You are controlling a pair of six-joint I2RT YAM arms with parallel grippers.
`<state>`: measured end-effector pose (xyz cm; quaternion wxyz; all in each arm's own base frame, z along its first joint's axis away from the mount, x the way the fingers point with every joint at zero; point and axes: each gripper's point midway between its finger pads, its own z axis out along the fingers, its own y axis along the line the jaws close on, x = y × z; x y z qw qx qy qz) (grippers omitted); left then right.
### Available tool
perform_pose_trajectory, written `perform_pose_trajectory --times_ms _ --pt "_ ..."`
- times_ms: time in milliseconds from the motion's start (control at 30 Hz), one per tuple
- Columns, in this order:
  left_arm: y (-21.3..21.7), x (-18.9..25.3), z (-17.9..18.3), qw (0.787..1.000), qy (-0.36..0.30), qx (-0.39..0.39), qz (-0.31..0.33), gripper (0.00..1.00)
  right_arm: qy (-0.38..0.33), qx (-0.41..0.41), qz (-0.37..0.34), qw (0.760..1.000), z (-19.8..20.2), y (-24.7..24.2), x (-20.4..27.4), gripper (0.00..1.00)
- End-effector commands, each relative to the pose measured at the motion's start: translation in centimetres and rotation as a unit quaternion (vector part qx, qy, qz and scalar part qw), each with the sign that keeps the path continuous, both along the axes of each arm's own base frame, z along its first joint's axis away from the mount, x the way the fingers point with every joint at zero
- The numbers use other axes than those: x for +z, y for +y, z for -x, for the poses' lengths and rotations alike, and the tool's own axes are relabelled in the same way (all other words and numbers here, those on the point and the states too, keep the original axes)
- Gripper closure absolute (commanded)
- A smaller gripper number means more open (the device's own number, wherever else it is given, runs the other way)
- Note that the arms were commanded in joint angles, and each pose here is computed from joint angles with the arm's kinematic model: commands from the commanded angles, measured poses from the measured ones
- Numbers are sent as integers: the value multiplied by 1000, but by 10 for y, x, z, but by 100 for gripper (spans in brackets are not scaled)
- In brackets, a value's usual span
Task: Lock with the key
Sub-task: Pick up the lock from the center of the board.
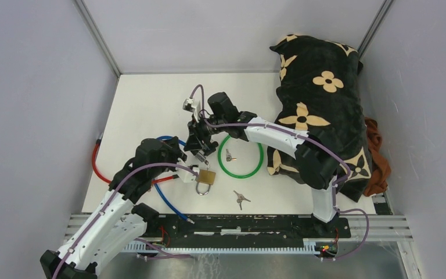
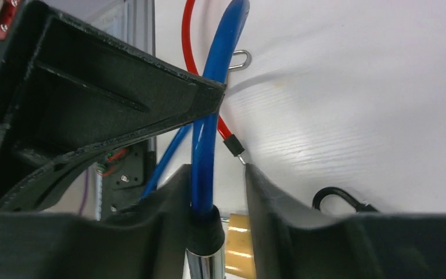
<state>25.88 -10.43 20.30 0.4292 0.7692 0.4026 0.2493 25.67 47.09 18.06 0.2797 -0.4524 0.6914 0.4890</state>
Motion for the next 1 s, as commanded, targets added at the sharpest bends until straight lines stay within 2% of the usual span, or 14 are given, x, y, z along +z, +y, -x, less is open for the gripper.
perform_pose_trajectory --times_ms 0,67,200,233,267,300,367,400,467,567,633,767,967 --pt "-10 31 -5 997 -73 -31 10 98 -4 46 -25 999 14 20 13 72" --pt "-9 36 -5 996 -79 -26 18 98 -2 51 -25 998 16 18 11 100" --pt "-6 48 -2 995 -48 13 87 98 -35 47 -42 997 17 8 28 100" --pt "-7 51 0 993 -35 22 114 94 -45 50 -45 997 18 3 32 100" --pt "-7 52 3 989 -13 35 143 79 -53 50 -48 996 17 -3 35 100" --pt "-8 53 8 984 13 47 170 55 -63 46 -52 996 16 -9 37 100" --pt "-10 54 17 962 77 88 248 22 -82 43 -54 994 18 -25 38 100" --pt "-11 53 20 947 109 113 281 14 -99 42 -63 992 19 -32 41 100" --pt "-10 46 25 913 167 169 333 5 -114 41 -70 990 23 -46 42 100" --pt "-12 26 38 866 240 227 375 1 -139 49 -77 986 31 -64 47 100" --pt "-9 16 45 845 263 251 392 0 -161 54 -91 981 39 -78 55 100" --pt "-8 11 48 833 271 258 407 0 -187 55 -130 972 58 -106 73 100" --pt "-13 -20 30 813 305 273 414 0 -235 83 -163 955 94 -136 90 100"
